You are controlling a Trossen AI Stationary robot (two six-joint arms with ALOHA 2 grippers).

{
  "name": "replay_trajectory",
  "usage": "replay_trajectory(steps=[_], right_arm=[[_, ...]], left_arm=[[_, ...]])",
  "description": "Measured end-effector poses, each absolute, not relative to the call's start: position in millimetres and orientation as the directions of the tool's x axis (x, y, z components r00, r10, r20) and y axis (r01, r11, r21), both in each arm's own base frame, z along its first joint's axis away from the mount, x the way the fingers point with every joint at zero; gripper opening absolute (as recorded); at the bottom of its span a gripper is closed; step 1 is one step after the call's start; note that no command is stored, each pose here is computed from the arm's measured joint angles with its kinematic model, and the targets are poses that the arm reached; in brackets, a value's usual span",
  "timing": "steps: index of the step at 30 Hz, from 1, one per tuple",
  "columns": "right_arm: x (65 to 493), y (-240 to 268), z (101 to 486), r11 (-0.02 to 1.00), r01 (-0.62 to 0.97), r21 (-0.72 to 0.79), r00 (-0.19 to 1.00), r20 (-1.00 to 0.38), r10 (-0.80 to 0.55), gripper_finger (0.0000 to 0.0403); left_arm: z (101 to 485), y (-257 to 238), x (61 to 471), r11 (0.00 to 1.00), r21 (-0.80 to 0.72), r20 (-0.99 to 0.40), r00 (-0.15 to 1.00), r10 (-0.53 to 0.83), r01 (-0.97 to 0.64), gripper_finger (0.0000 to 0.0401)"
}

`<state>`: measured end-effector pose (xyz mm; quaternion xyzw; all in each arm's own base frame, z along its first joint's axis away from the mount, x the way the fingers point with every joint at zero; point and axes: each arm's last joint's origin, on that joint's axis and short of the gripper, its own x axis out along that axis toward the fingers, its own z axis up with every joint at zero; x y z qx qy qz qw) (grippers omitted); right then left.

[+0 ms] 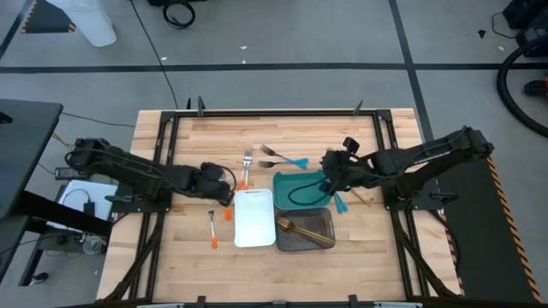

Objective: Sort silverware by color (type)
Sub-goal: Put the white-orange fork into the green bin

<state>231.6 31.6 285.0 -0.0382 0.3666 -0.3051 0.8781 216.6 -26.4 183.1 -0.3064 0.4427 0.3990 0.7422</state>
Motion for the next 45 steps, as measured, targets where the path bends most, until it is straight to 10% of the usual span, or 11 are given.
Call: replay_trajectory(steps=[26,45], right_arm=[[228.3,33.1,266.8,0.875,0.343,-0.342,0.558,-0.675,-0.483,0.0079],[229.8,34.2,267.2,0.892,0.321,-0.319,0.574,-0.683,-0.451,0.0079]], left_arm=[[140.7,-15.5,240.7,0.239,-0.09,-0.935,0.165,0.315,-0.967,0.016],[137.3,-16.3,246.4,0.312,-0.097,-0.925,0.201,0.321,-0.945,0.016]])
